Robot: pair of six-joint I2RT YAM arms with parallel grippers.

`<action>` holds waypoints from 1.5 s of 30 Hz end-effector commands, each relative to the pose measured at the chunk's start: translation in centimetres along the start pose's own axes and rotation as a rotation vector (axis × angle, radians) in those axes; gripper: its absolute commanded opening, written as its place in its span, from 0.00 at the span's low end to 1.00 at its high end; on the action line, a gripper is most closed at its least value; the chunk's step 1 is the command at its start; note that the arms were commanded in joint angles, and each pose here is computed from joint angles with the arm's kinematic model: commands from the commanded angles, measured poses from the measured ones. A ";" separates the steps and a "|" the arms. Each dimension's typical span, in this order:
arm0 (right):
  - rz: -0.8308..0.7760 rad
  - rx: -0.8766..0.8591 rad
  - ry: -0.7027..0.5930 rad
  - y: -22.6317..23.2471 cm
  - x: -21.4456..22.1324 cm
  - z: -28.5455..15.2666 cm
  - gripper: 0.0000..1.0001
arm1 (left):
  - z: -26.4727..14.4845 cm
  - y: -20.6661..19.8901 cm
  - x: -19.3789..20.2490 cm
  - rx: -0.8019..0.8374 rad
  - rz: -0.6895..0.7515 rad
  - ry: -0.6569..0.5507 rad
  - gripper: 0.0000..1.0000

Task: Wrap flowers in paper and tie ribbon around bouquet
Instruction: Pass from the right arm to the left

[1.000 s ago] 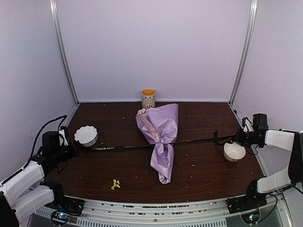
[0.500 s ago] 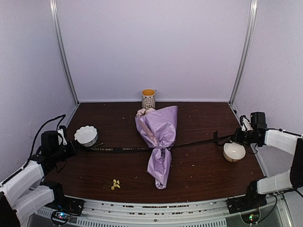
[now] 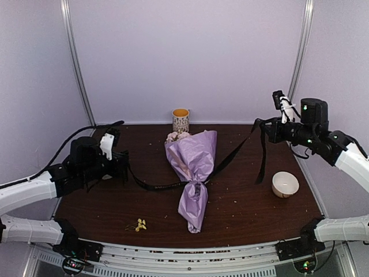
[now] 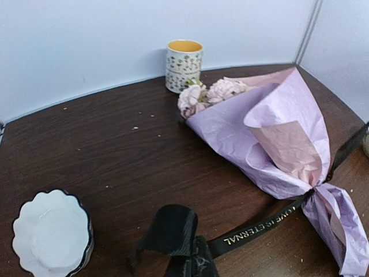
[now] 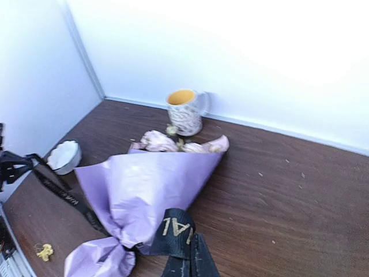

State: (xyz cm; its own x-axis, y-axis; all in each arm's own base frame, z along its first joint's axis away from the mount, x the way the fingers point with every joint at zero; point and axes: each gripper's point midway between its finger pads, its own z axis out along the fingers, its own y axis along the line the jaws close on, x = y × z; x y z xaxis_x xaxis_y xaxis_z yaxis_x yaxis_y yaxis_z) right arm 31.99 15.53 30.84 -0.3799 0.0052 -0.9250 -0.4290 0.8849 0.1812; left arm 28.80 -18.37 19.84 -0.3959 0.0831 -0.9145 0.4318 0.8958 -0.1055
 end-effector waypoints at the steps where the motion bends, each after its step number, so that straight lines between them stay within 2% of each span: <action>1: -0.113 -0.219 -0.039 7.0 -2.2 -2.2 0.00 | 1.1 -4.8 -1.1 0.172 0.206 -0.004 0.03; 3: -0.135 -0.294 -0.060 9.3 -2.7 -2.9 0.00 | 1.3 -5.7 -1.0 0.195 0.251 0.008 0.08; 8: -0.148 -0.380 -0.084 11.7 -3.2 -3.8 0.00 | 0.6 -5.9 -1.4 0.209 0.267 -0.013 0.10; 10: -0.145 -0.418 -0.088 12.4 -3.2 -3.9 0.00 | 0.4 -6.0 -1.1 0.219 0.276 0.005 0.16; 11: -0.145 -0.433 -0.092 12.7 -3.2 -4.0 0.00 | 0.5 -5.8 -0.6 0.213 0.279 0.035 0.23; 14: -0.146 -0.452 -0.103 13.3 -3.5 -4.0 0.00 | 0.7 -5.9 0.4 0.217 0.275 0.102 0.52; 17: -0.150 -0.476 -0.107 13.8 -3.7 -4.1 0.00 | 0.4 -6.6 0.2 0.262 0.271 0.099 0.70; 18: -0.149 -0.489 -0.110 14.1 -3.8 -4.2 0.00 | 0.2 -6.7 0.0 0.263 0.278 0.090 0.72; 21: -0.148 -0.520 -0.133 14.9 -4.6 -4.8 0.00 | -0.4 -7.3 -0.9 0.283 0.324 0.045 0.72; 23: -0.153 -0.544 -0.140 15.8 -5.0 -5.1 0.00 | -1.0 -9.1 -2.4 0.346 0.372 -0.013 0.71; 30: -0.177 -0.664 -0.154 20.1 -6.0 -5.4 0.00 | -2.0 -21.1 -7.5 0.732 0.559 -0.225 0.75; 33: -0.184 -0.689 -0.142 21.3 -6.1 -5.2 0.00 | -0.5 -25.1 -7.8 0.832 0.621 -0.232 0.79; 38: -0.189 -0.714 -0.128 22.3 -5.5 -5.0 0.00 | 2.5 -27.7 -8.8 0.842 0.647 -0.223 0.81; 40: -0.186 -0.717 -0.124 22.4 -5.3 -4.9 0.00 | 3.1 -28.3 -9.2 0.854 0.642 -0.231 0.74; 43: -0.182 -0.719 -0.120 22.3 -4.9 -4.9 0.00 | 3.3 -28.7 -9.5 0.863 0.632 -0.243 0.52; 45: -0.180 -0.718 -0.120 22.2 -4.6 -4.8 0.00 | 3.1 -29.0 -9.7 0.883 0.625 -0.265 0.42</action>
State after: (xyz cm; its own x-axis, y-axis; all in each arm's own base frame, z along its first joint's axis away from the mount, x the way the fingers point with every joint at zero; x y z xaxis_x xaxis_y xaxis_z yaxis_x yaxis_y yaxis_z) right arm 20.94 32.87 39.21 -0.2072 -0.0739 -0.9755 -0.9090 0.3832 0.1640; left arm 23.05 -45.69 27.10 0.1635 0.3295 -0.9299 0.9693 0.1216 0.2136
